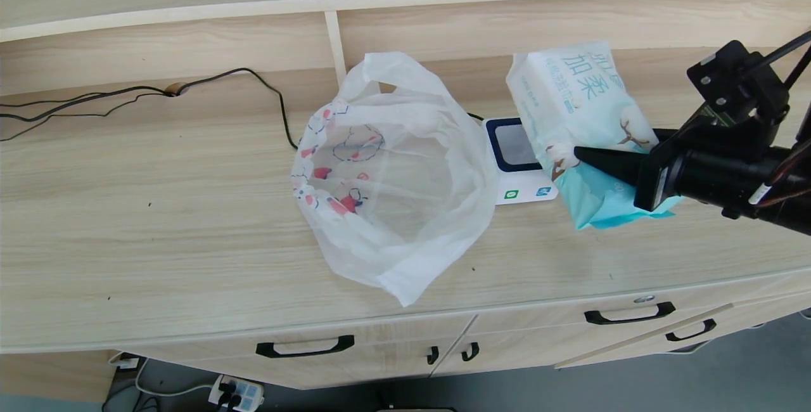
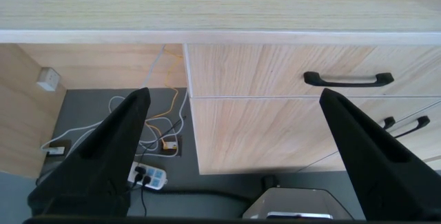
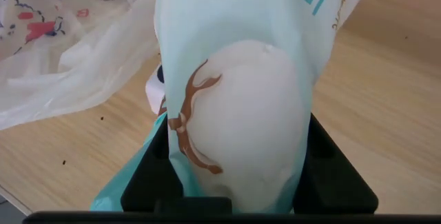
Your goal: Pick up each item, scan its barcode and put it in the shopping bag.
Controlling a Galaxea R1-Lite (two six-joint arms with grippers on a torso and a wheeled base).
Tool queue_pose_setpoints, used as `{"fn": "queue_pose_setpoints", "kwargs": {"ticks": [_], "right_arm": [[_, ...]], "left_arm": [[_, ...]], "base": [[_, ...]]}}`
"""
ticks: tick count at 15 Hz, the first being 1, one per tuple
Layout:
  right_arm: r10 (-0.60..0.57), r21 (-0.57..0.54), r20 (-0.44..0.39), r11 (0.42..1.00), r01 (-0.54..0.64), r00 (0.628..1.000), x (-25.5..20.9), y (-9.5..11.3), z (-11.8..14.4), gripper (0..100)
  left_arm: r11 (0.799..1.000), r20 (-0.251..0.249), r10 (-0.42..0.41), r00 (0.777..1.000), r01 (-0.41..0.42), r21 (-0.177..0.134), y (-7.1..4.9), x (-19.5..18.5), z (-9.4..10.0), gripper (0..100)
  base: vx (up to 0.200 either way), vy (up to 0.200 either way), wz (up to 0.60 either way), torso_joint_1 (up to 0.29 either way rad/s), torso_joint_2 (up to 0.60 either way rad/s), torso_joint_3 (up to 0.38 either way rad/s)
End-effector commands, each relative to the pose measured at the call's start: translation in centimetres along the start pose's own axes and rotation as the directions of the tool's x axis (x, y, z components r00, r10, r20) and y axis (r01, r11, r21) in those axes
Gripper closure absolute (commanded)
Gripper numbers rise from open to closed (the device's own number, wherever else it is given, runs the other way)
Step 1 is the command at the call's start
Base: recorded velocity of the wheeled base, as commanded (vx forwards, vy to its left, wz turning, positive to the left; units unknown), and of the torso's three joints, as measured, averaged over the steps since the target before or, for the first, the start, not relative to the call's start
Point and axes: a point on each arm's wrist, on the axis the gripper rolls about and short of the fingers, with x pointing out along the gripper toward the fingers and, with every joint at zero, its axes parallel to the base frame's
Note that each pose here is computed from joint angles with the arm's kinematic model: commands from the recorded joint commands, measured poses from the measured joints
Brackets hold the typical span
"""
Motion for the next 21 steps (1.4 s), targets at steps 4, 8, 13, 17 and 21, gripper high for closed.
{"fn": "queue_pose_setpoints", "kwargs": {"ticks": [4, 8, 13, 17, 21], "right_arm": [[-0.025, -0.024, 0.13, 0.999, 0.029, 0.991, -2.8, 0.2, 2.5, 100], [-0.037, -0.006, 0.145, 0.999, 0.039, 0.989, -5.9, 0.9, 3.2, 100], [-0.048, 0.038, 0.183, 0.998, 0.042, 0.982, -7.3, 0.9, 4.3, 100], [-0.011, 0.124, 0.182, 0.992, -0.012, 0.983, -7.2, 1.9, 4.2, 100], [0.105, 0.225, 0.123, 0.966, -0.13, 0.987, -3.4, 3.8, 2.8, 100]], "left_arm": [[1.0, -0.001, 0.0, 1.0, 0.0, -0.002, 0.0, 0.0, 0.0, 0], [1.0, -0.002, 0.0, 1.0, 0.0, 0.0, 0.0, 0.0, 0.0, 0], [1.0, -0.002, 0.0, 1.0, 0.0, -0.003, 0.0, 0.0, 0.0, 0], [1.0, -0.001, 0.002, 1.0, -0.002, -0.011, 0.0, 0.0, 0.0, 0], [1.0, -0.001, 0.0, 1.0, 0.0, -0.011, 0.0, 0.0, 0.0, 0]], "base": [[0.0, 0.0, 0.0, 0.0, 0.0, 0.0], [0.0, 0.0, 0.0, 0.0, 0.0, 0.0], [0.0, 0.0, 0.6, 0.0, 0.0, 0.002], [0.0, 0.0, 0.6, 0.007, 0.0, -0.001], [0.0, 0.0, 0.0, 0.0, 0.0, 0.0]]}}
